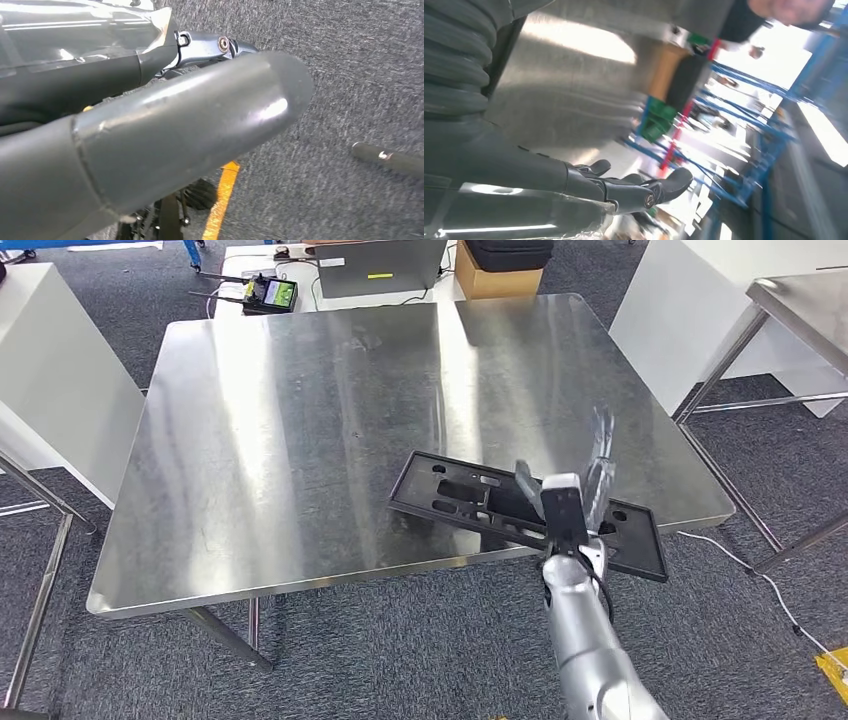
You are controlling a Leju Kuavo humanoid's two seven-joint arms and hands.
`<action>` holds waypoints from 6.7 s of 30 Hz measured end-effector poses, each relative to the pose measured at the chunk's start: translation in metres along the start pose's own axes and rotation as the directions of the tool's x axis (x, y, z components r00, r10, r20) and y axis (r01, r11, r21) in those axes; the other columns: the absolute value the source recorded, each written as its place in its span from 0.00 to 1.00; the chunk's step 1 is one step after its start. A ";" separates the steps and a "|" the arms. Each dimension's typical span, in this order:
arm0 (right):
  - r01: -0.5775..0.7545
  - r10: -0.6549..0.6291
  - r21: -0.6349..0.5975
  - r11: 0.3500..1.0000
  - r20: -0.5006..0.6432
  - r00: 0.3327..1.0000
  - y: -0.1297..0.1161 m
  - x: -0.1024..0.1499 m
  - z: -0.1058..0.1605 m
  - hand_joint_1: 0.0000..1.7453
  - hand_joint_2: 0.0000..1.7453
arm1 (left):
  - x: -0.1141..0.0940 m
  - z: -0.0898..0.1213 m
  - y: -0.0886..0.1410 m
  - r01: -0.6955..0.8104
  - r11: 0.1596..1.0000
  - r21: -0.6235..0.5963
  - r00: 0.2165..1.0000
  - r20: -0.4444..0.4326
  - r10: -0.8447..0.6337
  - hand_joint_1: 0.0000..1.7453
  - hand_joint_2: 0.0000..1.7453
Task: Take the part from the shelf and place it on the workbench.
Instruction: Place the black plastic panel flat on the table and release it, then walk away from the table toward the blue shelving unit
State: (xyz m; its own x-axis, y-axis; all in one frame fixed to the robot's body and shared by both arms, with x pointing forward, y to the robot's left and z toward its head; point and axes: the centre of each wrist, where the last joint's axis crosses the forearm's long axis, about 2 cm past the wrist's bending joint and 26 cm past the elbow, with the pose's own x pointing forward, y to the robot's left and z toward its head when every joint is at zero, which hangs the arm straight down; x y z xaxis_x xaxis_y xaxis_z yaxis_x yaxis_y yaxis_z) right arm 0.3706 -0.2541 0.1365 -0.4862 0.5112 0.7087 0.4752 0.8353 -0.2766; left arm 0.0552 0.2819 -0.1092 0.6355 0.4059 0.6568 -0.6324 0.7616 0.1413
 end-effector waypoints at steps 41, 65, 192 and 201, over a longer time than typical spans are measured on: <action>0.470 -0.484 0.439 0.765 -0.089 0.871 0.024 0.080 0.140 0.00 1.00 | -0.008 0.012 -0.016 -0.265 0.943 0.202 0.942 -0.155 0.298 0.00 0.00; 0.462 -0.455 0.501 0.732 -0.145 0.878 0.035 0.072 0.156 0.00 1.00 | -0.010 0.015 -0.021 -0.283 0.935 0.212 0.934 -0.159 0.319 0.00 0.00; 0.043 0.180 0.180 0.983 -0.873 -0.454 -0.078 -0.025 0.377 0.00 0.00 | 0.003 0.005 -0.021 0.078 0.995 -0.065 0.992 -0.098 -0.084 0.00 0.00; 0.045 0.179 0.178 0.983 -0.873 -0.455 -0.077 -0.025 0.377 0.00 0.00 | 0.003 0.005 -0.021 0.078 0.995 -0.064 0.992 -0.098 -0.084 0.00 0.00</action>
State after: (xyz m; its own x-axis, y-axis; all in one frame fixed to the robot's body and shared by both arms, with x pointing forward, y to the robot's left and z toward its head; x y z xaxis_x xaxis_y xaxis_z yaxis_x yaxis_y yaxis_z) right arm 0.0693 -0.2550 -0.1042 0.9460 -0.2593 0.1947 0.3144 0.8800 -0.3559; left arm 0.0681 0.2642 -0.1064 0.7269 0.3878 0.5668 -0.5510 0.8219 0.1443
